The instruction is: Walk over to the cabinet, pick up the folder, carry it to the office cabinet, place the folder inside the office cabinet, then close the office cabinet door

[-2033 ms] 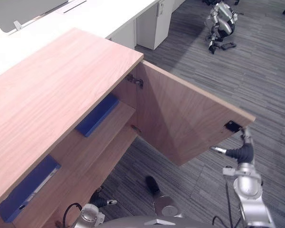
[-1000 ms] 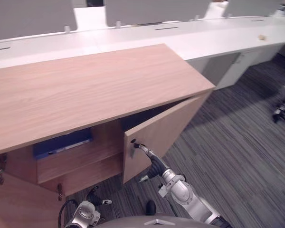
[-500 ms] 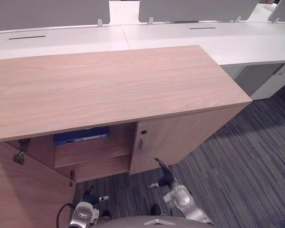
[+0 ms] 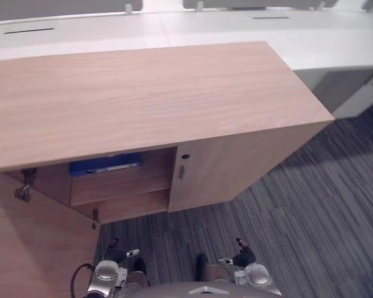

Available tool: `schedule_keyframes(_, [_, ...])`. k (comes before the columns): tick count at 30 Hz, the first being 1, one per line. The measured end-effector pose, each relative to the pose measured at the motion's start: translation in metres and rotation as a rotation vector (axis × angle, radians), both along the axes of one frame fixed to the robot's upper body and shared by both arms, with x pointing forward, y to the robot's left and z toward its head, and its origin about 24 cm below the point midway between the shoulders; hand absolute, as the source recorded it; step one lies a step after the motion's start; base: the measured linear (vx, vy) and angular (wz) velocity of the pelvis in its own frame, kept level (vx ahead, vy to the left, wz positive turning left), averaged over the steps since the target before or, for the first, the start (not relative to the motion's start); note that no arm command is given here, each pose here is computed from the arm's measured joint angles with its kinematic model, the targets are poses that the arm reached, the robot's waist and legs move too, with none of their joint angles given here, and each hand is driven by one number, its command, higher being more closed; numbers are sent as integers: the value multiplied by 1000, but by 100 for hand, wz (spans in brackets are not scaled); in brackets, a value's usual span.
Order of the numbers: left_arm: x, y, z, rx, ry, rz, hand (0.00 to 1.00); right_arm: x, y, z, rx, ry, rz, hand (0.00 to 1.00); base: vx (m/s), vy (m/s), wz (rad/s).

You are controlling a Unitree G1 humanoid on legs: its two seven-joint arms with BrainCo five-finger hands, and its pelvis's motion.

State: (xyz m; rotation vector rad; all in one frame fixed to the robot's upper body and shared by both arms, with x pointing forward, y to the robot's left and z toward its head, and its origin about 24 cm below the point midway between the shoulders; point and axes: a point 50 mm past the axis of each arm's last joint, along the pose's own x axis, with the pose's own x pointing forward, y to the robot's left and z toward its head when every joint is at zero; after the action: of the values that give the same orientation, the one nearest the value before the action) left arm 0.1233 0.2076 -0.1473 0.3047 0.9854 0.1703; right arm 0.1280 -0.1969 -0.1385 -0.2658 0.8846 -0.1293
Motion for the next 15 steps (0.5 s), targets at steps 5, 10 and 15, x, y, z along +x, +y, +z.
schedule_keyframes(5, [6, -10, 2, -45, -40, 46, 0, 21, -7, 9, -25, -59, -13, 0, -181, -182, 45])
schedule_keyframes(10, [11, -26, 1, -95, -48, 59, 0, 25, -18, 12, -43, -76, -68, 0, -188, -112, 78])
schedule_keyframes(15, [1, -31, -3, -116, -34, 79, 0, 24, -31, 15, -78, -70, -72, 0, -153, 35, 50])
